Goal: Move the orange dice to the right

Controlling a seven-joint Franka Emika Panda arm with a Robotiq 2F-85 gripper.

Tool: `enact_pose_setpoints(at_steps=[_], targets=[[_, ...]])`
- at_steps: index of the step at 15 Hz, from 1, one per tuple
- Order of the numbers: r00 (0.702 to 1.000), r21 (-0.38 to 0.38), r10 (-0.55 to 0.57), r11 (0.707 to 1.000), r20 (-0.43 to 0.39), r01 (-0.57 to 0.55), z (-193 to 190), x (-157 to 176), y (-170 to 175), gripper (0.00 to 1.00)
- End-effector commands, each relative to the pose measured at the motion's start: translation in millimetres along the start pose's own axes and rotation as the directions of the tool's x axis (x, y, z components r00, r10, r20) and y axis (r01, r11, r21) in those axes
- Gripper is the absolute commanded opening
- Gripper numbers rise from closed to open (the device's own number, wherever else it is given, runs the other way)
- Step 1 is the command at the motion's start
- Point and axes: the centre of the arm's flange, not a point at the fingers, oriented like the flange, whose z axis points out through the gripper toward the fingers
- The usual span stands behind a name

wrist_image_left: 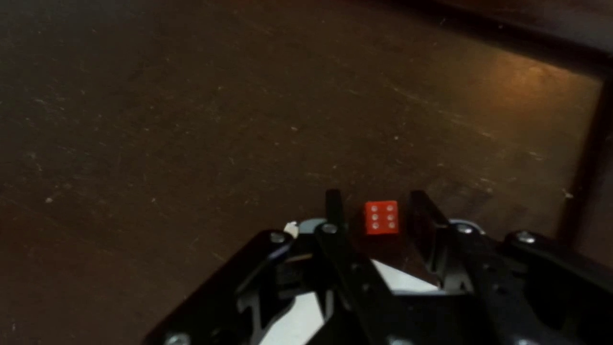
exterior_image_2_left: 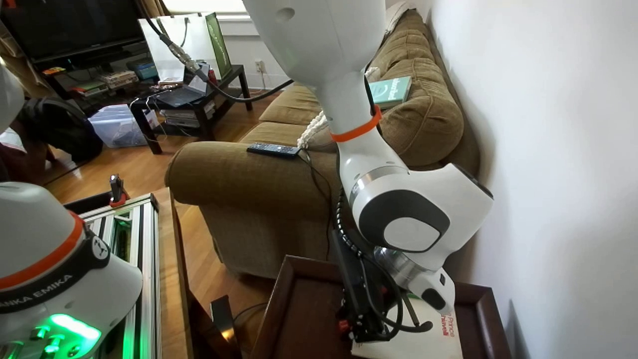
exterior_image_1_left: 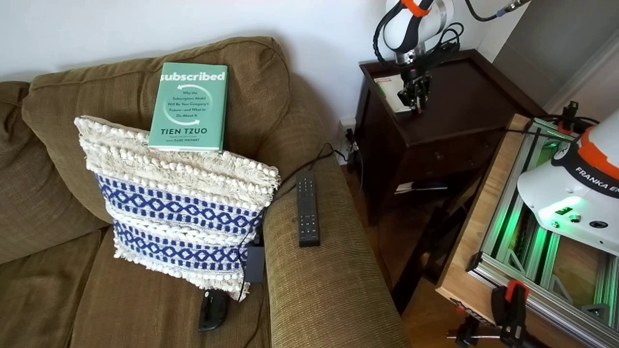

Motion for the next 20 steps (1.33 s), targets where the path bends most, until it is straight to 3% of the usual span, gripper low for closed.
enact_pose_setpoints(at_steps=[1, 3, 5, 11, 20], targets=[[0.999, 0.046, -0.022, 0.999, 0.03, 0.02, 2.5, 7.6, 2.1, 0.16], [0.999, 0.057, -0.02, 0.998, 0.043, 0.017, -1.4, 2.6, 2.9, 0.0], [0.999, 0.072, -0.023, 0.997, 0.025, 0.021, -14.6, -9.0, 5.9, 0.04], [0.998, 0.17, -0.012, 0.985, -0.056, 0.021, -58.6, -61.5, 14.6, 0.04], [0.994, 0.279, 0.045, 0.96, -0.102, -0.015, -71.5, -134.9, 4.6, 0.04]])
